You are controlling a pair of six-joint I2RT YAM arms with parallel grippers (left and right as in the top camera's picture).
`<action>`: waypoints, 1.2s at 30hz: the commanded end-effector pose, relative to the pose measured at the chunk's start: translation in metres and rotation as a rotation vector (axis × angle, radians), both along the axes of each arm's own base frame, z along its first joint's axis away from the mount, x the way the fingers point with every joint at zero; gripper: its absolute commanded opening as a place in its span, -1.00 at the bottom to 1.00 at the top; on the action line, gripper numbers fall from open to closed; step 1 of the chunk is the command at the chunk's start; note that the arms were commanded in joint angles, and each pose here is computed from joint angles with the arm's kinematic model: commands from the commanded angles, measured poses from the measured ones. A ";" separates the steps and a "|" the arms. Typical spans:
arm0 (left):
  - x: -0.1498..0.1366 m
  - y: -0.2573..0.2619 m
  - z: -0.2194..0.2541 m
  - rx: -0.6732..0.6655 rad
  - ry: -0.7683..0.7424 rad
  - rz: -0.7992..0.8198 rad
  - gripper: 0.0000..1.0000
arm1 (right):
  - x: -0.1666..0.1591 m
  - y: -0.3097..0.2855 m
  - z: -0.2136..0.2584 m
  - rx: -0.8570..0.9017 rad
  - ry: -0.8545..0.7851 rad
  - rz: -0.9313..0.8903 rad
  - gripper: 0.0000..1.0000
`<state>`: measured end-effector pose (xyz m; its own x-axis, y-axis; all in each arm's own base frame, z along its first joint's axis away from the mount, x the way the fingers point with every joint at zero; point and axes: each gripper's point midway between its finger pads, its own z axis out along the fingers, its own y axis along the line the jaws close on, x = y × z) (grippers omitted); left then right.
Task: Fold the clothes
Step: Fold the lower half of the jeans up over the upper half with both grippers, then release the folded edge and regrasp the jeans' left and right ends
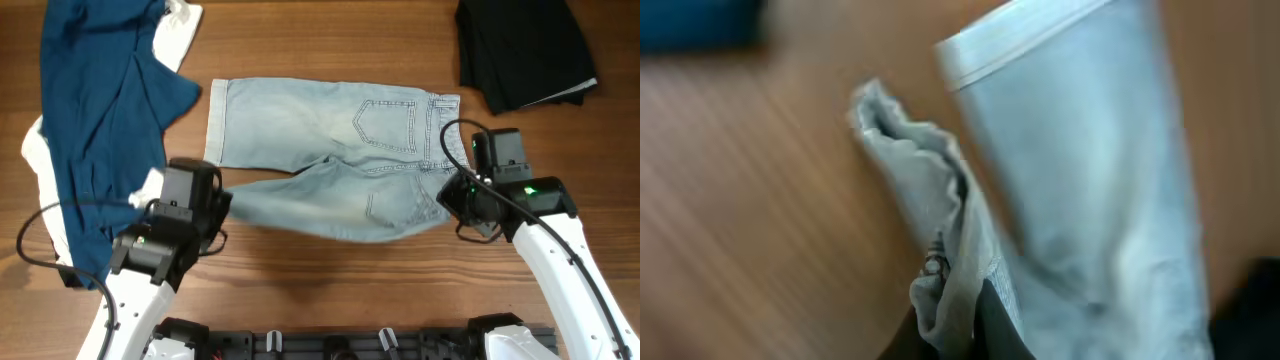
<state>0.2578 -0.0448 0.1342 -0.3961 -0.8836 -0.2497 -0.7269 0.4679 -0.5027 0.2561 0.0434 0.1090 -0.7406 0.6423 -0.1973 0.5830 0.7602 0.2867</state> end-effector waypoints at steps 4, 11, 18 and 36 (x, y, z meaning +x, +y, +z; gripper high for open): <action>0.088 0.005 0.036 0.170 -0.311 -0.046 -0.92 | 0.061 -0.018 0.024 -0.094 -0.237 -0.058 -0.91; 0.152 0.011 0.026 0.223 -0.402 -0.003 -0.92 | 0.120 -0.017 0.019 -0.106 -0.380 -0.083 -0.91; 0.188 0.015 0.025 0.227 -0.466 0.039 -0.92 | 0.160 -0.012 -0.002 -0.095 -0.448 -0.088 -0.91; 0.218 0.004 0.033 0.410 -0.581 -0.147 0.99 | 0.227 0.009 0.012 -0.178 -0.707 0.140 0.99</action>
